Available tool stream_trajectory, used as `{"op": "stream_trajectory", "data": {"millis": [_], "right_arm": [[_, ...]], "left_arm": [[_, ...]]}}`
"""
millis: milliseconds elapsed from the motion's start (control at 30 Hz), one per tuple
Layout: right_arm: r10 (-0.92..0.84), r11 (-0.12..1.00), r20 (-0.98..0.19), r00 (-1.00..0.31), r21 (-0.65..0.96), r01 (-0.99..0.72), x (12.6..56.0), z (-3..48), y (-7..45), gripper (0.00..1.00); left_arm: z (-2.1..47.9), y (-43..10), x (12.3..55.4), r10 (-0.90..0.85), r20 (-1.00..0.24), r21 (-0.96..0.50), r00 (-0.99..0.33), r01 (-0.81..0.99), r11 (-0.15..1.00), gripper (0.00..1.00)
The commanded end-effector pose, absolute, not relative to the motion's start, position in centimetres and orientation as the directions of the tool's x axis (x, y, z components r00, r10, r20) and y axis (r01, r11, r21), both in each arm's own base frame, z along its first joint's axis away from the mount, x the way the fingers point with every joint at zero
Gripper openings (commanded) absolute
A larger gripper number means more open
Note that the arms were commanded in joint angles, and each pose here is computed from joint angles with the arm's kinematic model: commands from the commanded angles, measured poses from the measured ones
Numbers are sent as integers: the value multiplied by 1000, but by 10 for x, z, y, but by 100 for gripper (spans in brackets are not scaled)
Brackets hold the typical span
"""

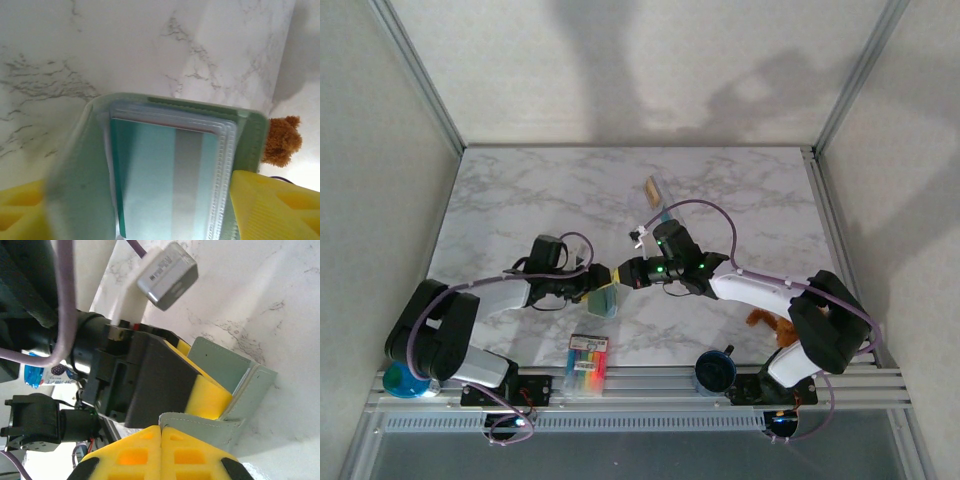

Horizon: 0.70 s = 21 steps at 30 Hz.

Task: Put the credit cards into the card holder

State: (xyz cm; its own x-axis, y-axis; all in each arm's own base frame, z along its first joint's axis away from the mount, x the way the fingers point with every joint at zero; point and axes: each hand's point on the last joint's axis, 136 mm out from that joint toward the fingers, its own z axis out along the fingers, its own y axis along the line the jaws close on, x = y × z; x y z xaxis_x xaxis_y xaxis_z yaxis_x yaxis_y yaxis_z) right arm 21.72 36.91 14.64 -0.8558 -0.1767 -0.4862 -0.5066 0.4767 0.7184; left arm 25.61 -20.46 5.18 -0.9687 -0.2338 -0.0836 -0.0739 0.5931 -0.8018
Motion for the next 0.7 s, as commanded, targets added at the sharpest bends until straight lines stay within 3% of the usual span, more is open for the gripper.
{"op": "stream_trajectory", "data": {"millis": [0, 267, 533, 667], "right_arm": [[-149, 434, -521, -840, 729, -529, 217, 162, 370, 0], [-173, 473, -509, -843, 708, -525, 219, 152, 366, 0], [-167, 657, -483, -859, 595, -463, 229, 116, 330, 0], [-164, 745, -445, -881, 529, -406, 232, 92, 304, 0]], "left_arm": [[49, -204, 255, -224, -72, -803, -972, -77, 591, 73], [49, -201, 255, -230, -84, -792, -970, -75, 606, 59], [52, -198, 256, -241, -98, -786, -966, -74, 614, 61], [55, -196, 258, -257, -104, -784, -961, -80, 616, 67]]}}
